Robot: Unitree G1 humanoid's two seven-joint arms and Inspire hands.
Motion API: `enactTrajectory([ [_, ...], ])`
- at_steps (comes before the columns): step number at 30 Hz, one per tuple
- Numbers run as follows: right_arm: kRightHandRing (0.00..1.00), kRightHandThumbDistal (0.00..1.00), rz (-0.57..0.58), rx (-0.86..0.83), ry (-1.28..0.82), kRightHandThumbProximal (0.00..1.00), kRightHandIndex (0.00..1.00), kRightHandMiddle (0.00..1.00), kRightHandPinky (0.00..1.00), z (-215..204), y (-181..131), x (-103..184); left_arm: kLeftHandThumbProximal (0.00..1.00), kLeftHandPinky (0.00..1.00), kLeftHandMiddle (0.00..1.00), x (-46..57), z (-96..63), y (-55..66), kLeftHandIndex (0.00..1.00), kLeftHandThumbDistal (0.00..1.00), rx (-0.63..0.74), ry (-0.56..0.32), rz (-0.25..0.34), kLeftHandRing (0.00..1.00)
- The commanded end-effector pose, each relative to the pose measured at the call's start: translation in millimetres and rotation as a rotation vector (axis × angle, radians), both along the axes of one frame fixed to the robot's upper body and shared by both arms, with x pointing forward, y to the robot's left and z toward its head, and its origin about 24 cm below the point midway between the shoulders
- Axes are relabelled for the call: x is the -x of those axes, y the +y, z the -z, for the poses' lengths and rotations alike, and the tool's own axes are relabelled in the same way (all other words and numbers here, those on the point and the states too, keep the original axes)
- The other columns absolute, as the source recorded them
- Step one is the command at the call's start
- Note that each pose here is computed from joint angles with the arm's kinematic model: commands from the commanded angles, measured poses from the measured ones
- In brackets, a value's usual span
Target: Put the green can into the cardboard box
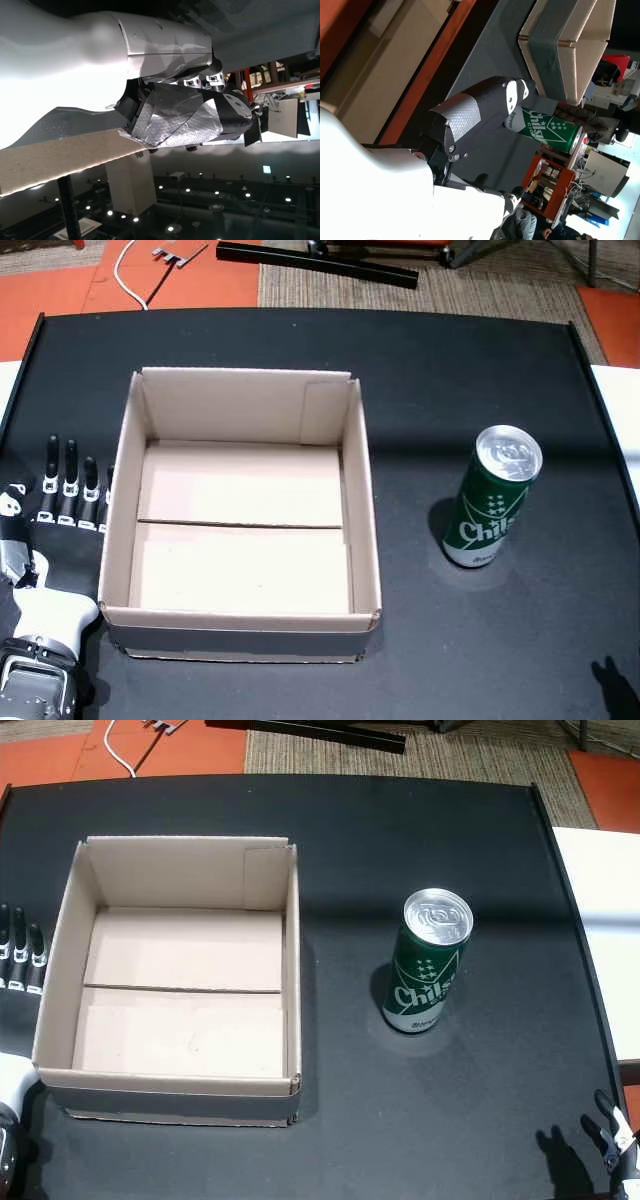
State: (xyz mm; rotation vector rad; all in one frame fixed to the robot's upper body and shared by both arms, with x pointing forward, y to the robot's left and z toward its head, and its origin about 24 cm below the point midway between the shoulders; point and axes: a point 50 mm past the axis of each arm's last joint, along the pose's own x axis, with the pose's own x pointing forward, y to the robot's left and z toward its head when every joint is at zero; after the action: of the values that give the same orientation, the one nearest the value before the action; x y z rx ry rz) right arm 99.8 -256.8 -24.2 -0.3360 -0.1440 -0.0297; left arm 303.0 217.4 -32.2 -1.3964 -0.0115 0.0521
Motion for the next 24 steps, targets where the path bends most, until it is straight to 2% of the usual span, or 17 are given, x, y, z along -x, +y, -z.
enactTrajectory([
  [1,0.95,1.0,0.017,0.002,0.0,0.3,1.0,0.94,1.0,-0.7,-2.9,2.1,0.82,0.69,0.48,17.4,19.0,2.6,0.48,0.08,0.021,0.093,-0.031,0.58],
  [4,0.94,1.0,0.063,-0.006,-0.017,0.29,0.99,0.92,1.0,1.7,-2.5,-4.6,0.79,0.68,0.47,16.5,18.8,2.4,0.49,0.09,0.021,0.102,-0.034,0.58],
  [6,0.94,1.0,0.08,-0.013,-0.03,0.34,1.0,0.92,1.0,3.8,-1.7,-15.0,0.8,0.71,0.47,16.3,18.9,1.4,0.49,0.07,0.017,0.103,-0.031,0.57],
  [10,0.96,1.0,0.057,-0.034,-0.039,0.35,0.95,0.92,1.0,5.4,-2.0,-50.3,0.8,0.66,0.46,14.7,18.3,-1.6,0.46,0.07,0.023,0.103,-0.021,0.56],
  [15,0.96,1.0,0.003,-0.081,-0.052,0.31,0.98,0.93,1.0,-1.6,-2.4,-91.9,0.81,0.68,0.46,11.7,16.1,-3.6,0.48,0.07,0.041,0.096,-0.019,0.55],
  [21,0.95,1.0,-0.043,-0.13,-0.044,0.34,1.0,0.93,1.0,-6.5,-2.8,-116.5,0.81,0.73,0.46,11.3,15.5,-2.6,0.48,0.07,0.031,0.097,-0.021,0.56],
  [24,0.95,1.0,-0.047,-0.126,-0.034,0.39,1.0,0.93,1.0,-7.4,-4.8,-122.5,0.82,0.71,0.47,11.4,15.9,-3.1,0.48,0.06,0.031,0.1,-0.023,0.57],
])
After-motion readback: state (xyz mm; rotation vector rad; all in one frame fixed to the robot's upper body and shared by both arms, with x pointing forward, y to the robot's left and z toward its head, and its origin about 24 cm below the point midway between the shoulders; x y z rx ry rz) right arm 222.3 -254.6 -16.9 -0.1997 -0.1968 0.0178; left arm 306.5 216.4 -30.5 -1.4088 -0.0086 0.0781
